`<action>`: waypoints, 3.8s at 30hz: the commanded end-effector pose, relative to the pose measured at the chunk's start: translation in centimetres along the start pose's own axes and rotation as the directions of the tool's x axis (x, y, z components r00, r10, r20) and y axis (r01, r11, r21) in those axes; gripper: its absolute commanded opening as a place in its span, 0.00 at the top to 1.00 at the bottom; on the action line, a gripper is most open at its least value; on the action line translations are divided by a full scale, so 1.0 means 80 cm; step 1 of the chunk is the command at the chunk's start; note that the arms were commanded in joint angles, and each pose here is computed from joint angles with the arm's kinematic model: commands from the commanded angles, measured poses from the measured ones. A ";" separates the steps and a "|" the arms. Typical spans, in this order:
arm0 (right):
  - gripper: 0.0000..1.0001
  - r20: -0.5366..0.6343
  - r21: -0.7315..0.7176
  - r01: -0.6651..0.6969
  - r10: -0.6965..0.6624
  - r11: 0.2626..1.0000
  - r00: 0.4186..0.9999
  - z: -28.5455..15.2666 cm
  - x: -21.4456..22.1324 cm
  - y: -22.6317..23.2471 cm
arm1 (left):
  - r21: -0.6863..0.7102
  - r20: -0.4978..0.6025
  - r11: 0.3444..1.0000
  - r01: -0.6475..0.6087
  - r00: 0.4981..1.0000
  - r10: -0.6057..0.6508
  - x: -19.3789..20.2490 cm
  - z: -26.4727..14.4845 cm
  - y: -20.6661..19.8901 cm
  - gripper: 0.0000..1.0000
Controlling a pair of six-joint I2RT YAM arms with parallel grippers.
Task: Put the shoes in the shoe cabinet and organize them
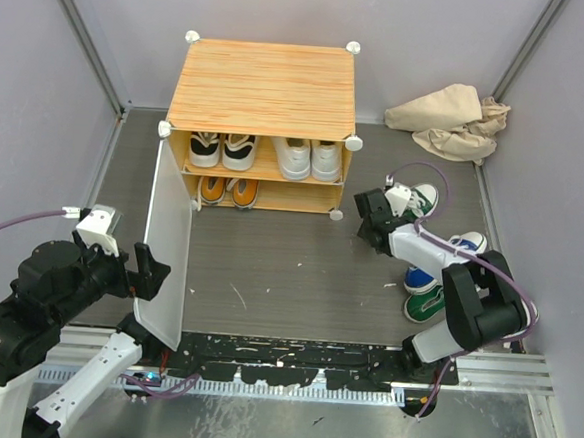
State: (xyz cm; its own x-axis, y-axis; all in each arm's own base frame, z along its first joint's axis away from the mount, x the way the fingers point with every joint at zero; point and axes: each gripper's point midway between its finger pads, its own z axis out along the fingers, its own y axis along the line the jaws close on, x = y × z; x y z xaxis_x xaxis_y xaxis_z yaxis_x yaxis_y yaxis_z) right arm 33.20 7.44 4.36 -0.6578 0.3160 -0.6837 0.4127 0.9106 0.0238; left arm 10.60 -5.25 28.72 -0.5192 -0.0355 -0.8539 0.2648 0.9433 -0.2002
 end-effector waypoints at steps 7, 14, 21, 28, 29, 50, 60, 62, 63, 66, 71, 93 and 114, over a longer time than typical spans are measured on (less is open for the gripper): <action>0.99 0.078 -0.058 -0.035 0.039 0.998 0.996 -0.053 -0.018 -0.028 | 0.012 0.013 1.000 -0.001 1.000 0.001 -0.005 0.002 -0.003 0.02; 0.99 0.033 -0.158 -0.009 0.014 0.987 0.999 -0.151 0.027 -0.039 | 0.039 0.026 0.999 0.011 1.000 -0.012 -0.007 -0.002 -0.009 0.02; 0.99 -0.074 -0.455 0.107 -0.157 0.884 0.985 -0.237 0.112 -0.007 | 0.046 0.037 0.999 0.020 0.999 -0.022 -0.005 -0.004 -0.010 0.02; 0.99 0.052 -0.630 0.343 -0.403 0.697 0.914 -0.286 0.162 0.059 | 0.044 0.037 0.998 0.046 0.998 -0.048 -0.004 -0.004 -0.010 0.02; 0.99 0.087 -0.634 0.390 -0.440 0.667 0.894 -0.292 0.167 0.069 | 0.039 0.040 0.998 0.051 0.998 -0.053 -0.003 -0.005 -0.009 0.02; 0.99 0.392 -0.587 0.697 -0.609 0.411 0.689 -0.316 0.154 0.124 | 0.030 -0.002 0.999 0.013 1.000 -0.013 0.002 0.018 -0.008 0.02; 0.99 0.436 -0.505 0.655 -0.488 0.563 0.756 -0.261 0.047 0.170 | 0.026 0.050 1.000 -0.005 0.999 0.004 -0.019 0.016 -0.008 0.02; 0.99 0.449 -0.506 0.663 -0.488 0.552 0.748 -0.250 0.036 0.184 | 0.026 0.046 1.000 -0.011 0.999 0.010 -0.020 0.017 -0.009 0.02; 0.99 0.453 -0.508 0.665 -0.487 0.547 0.747 -0.243 0.031 0.191 | 0.025 0.047 1.000 -0.013 0.999 0.011 -0.021 0.018 -0.009 0.02; 0.99 0.466 -0.512 0.672 -0.485 0.534 0.740 -0.225 0.018 0.211 | 0.026 0.048 0.999 -0.022 0.999 0.020 -0.024 0.021 -0.009 0.02; 0.99 0.489 -0.483 0.681 -0.476 0.550 0.731 -0.196 -0.002 0.232 | 0.025 0.047 0.999 -0.030 0.998 0.028 -0.027 0.026 -0.010 0.02; 0.99 0.585 -0.328 0.671 -0.415 0.665 0.697 -0.111 -0.099 0.260 | 0.007 -0.011 0.998 -0.055 0.998 0.055 -0.024 0.052 -0.008 0.02; 0.14 0.514 -0.342 0.562 -0.350 0.754 0.783 -0.089 -0.079 0.234 | 0.010 -0.022 1.000 -0.015 1.000 0.016 -0.018 0.049 -0.009 0.02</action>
State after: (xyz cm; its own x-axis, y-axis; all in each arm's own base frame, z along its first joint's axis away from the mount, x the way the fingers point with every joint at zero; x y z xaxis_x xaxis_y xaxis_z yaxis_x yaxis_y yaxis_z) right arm 40.22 23.65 8.59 -0.4125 -0.3443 -0.8434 -0.2791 0.9291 -0.2428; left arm 12.79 -7.77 28.24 -0.5538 -0.0118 -0.8325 0.3239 0.9181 -0.2285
